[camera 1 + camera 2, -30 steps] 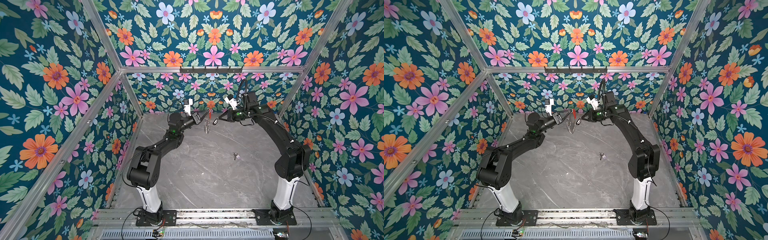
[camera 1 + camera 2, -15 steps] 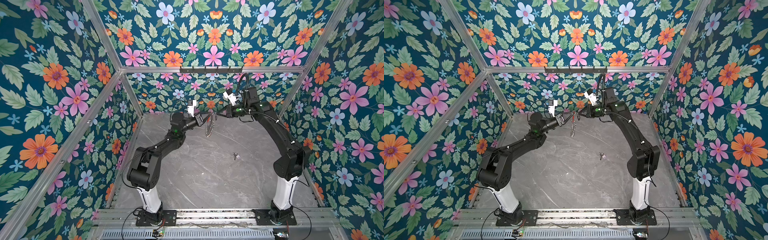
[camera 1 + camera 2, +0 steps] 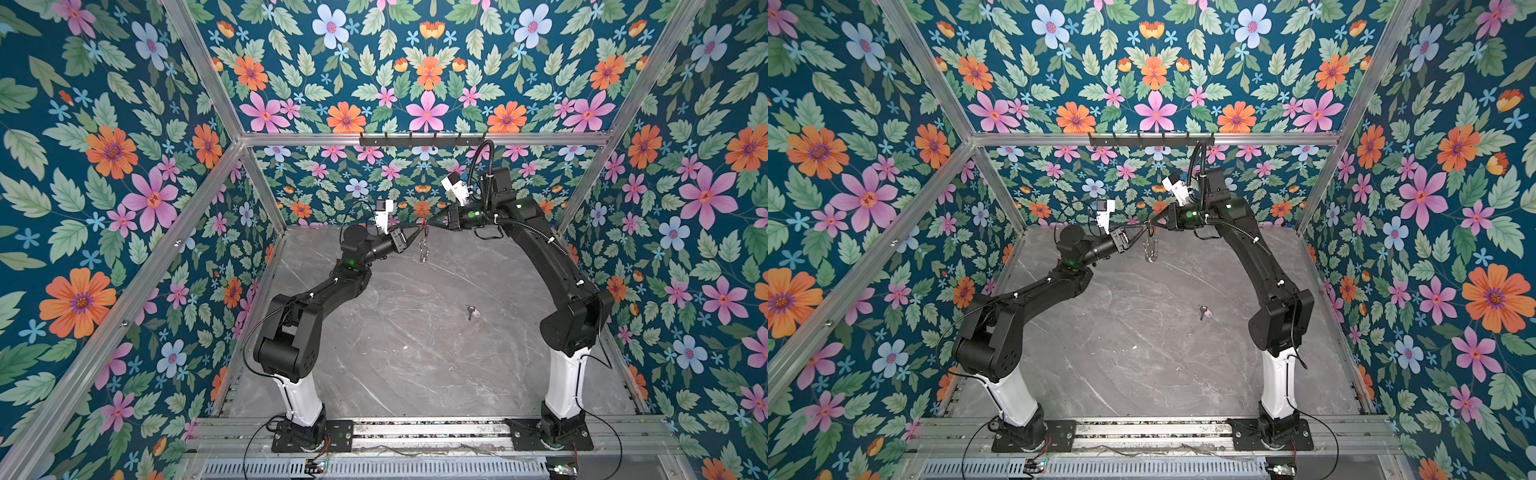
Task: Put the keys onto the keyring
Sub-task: 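Bring the black-tagged key to the keyring beside the left gripper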
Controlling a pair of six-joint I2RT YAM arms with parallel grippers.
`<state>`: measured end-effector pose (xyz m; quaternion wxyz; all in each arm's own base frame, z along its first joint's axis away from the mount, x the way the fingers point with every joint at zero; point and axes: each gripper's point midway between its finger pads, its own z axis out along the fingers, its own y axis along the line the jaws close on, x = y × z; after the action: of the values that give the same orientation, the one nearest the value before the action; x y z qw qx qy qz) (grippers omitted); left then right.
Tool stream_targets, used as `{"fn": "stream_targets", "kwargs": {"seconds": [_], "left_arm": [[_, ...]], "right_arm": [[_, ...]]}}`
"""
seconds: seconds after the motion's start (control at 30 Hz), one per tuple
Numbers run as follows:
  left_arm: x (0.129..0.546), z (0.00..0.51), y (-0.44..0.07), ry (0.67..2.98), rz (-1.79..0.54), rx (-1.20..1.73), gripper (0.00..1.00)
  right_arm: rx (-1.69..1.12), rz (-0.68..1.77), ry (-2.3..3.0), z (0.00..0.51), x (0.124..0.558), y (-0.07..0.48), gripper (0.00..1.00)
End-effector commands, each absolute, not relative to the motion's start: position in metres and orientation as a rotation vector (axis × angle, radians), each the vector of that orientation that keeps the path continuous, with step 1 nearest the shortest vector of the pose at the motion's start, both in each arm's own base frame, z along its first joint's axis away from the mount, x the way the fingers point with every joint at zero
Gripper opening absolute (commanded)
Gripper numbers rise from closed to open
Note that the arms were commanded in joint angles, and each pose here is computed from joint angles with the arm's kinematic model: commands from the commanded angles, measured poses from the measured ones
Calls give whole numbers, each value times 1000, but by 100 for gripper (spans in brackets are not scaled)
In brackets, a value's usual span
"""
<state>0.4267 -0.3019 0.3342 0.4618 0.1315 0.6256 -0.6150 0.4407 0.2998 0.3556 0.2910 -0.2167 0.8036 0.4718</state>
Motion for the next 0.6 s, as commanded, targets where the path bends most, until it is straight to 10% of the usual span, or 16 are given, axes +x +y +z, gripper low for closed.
{"fn": "stream_targets", "kwargs": {"seconds": [0.0,0.57], "left_arm": [[418,350,-301,1469,-1514,373,0],[411,359,-293,1400,-1485,366,0]], "right_arm": [[-601,1282,2137,359,437,306,0],[-505,1226,2212,345,449,302,0]]}}
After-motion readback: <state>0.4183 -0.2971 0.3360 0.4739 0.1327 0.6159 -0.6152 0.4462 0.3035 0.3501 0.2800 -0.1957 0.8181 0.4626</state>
